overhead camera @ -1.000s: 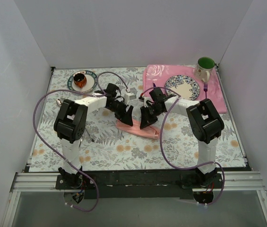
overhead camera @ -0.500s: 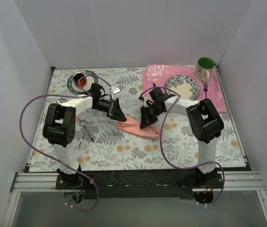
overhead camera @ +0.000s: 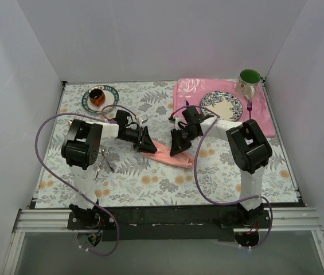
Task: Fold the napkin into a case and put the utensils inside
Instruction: Smooth out the smaller rectangle-folded napkin from the folded napkin.
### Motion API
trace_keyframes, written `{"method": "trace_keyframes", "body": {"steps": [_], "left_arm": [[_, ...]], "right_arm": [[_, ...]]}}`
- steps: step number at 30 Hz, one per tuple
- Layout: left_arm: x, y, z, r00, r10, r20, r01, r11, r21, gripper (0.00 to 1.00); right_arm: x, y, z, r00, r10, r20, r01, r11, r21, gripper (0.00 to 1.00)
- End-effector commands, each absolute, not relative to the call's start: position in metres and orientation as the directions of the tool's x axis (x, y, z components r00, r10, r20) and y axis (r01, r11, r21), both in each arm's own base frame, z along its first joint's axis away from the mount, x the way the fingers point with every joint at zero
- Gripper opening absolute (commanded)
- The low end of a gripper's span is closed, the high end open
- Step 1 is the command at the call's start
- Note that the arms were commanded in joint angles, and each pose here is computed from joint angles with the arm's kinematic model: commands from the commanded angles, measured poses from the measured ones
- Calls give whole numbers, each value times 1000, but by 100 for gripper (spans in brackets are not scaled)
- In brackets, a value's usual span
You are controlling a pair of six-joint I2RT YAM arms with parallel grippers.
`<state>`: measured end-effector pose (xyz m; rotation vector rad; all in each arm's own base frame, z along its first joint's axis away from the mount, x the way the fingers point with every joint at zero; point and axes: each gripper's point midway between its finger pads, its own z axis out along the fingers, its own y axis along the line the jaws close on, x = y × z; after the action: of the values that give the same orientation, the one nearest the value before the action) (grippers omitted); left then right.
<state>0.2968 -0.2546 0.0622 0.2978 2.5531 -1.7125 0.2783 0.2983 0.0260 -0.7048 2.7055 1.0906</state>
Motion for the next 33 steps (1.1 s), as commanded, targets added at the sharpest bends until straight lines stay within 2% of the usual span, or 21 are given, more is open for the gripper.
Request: {"method": "trace_keyframes", "body": {"steps": [1, 4, 7, 10, 15, 17, 22, 29, 33], "left_arm": [[304, -246, 12, -998, 47, -31, 50, 514, -857, 31], [295, -241, -7, -999, 18, 44, -27, 553, -833, 29], [295, -238, -14, -999, 10, 49, -35, 573, -819, 29], [298, -238, -16, -999, 12, 50, -33, 583, -811, 29], [295, -237, -18, -998, 17, 58, -37, 587, -809, 29], [295, -237, -18, -998, 18, 52, -32, 588, -808, 29], [296, -236, -17, -998, 15, 53, -35, 587, -809, 29], [294, -237, -19, -998, 18, 62, -40, 587, -809, 29], [294, -236, -21, -998, 17, 63, -41, 589, -807, 29]], "right_arm": [[277, 289, 13, -853, -415, -317, -521, 641, 563, 21], [277, 302, 44, -799, -439, -410, -600, 548, 582, 27], [275, 307, 87, -731, -443, -519, -682, 446, 580, 36], [281, 291, 120, -712, -413, -568, -702, 422, 574, 37], [294, 239, 106, -845, -283, -454, -534, 491, 688, 34], [281, 235, 93, -911, -237, -338, -411, 468, 782, 30], [278, 236, 80, -945, -180, -273, -326, 444, 835, 23], [261, 234, 49, -976, -173, -136, -202, 462, 864, 21], [256, 233, 34, -976, -184, -116, -194, 494, 848, 21]]}}
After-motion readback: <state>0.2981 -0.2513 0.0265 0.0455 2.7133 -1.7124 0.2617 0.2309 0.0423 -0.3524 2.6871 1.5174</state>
